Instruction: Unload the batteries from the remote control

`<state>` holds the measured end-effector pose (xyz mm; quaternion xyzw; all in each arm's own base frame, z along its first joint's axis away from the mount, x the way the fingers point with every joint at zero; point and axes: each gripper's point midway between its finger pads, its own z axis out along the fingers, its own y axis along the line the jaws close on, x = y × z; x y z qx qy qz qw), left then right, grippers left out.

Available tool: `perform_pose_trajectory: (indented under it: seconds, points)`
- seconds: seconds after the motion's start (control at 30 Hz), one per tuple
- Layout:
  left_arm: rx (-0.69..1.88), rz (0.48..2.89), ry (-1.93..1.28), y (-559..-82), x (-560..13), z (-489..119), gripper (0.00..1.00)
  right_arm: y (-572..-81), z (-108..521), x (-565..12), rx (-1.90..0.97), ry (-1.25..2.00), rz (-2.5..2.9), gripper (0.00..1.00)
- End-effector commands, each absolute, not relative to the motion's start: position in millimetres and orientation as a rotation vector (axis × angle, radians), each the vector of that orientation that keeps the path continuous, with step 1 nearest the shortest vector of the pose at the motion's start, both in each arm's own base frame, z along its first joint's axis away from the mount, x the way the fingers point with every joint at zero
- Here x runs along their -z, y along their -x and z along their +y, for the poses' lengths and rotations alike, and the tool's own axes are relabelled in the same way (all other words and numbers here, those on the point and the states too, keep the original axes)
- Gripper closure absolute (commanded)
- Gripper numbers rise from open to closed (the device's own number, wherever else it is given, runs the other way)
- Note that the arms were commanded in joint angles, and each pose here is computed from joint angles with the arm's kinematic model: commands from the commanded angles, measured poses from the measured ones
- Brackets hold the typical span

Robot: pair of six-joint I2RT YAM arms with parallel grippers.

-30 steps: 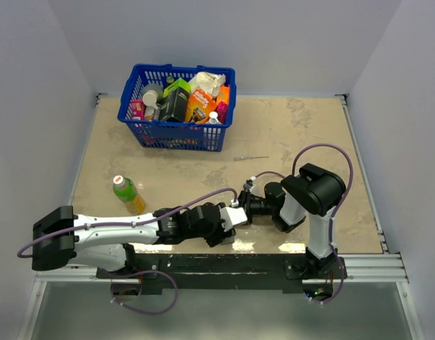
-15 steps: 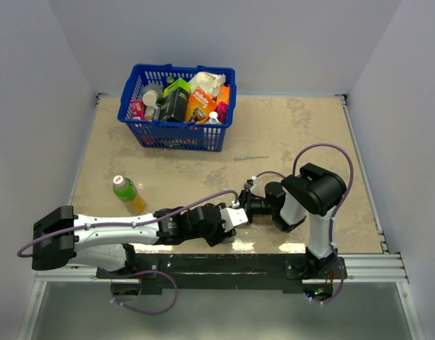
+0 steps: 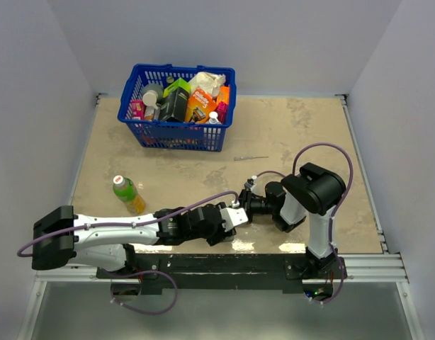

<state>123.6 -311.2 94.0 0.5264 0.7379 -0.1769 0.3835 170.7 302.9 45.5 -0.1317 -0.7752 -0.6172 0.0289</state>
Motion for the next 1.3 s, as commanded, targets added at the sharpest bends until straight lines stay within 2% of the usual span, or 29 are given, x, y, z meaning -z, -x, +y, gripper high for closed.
perform_pose_trajectory:
  seconds: [0.0, 0.73, 1.0, 1.27]
  points:
    - [0.335, 1.839, -1.255, -148.7, -113.6, -308.9, 0.43, -160.9, 306.6, -115.9, 2.377, -0.044, -2.237, 1.0]
    - [0.234, 1.898, -1.132, -167.3, -116.9, -294.1, 0.42, -162.6, 305.9, -104.7, 2.353, -0.006, -2.271, 1.0]
    - [0.187, 1.97, -1.02, -181.8, -100.9, -282.0, 0.42, -203.3, 316.3, -123.5, 2.442, 0.192, -2.217, 1.0]
    - [0.086, 2.059, -0.882, -212.7, -93.1, -259.2, 0.42, -238.7, 299.0, -137.4, 2.521, 0.339, -2.211, 1.0]
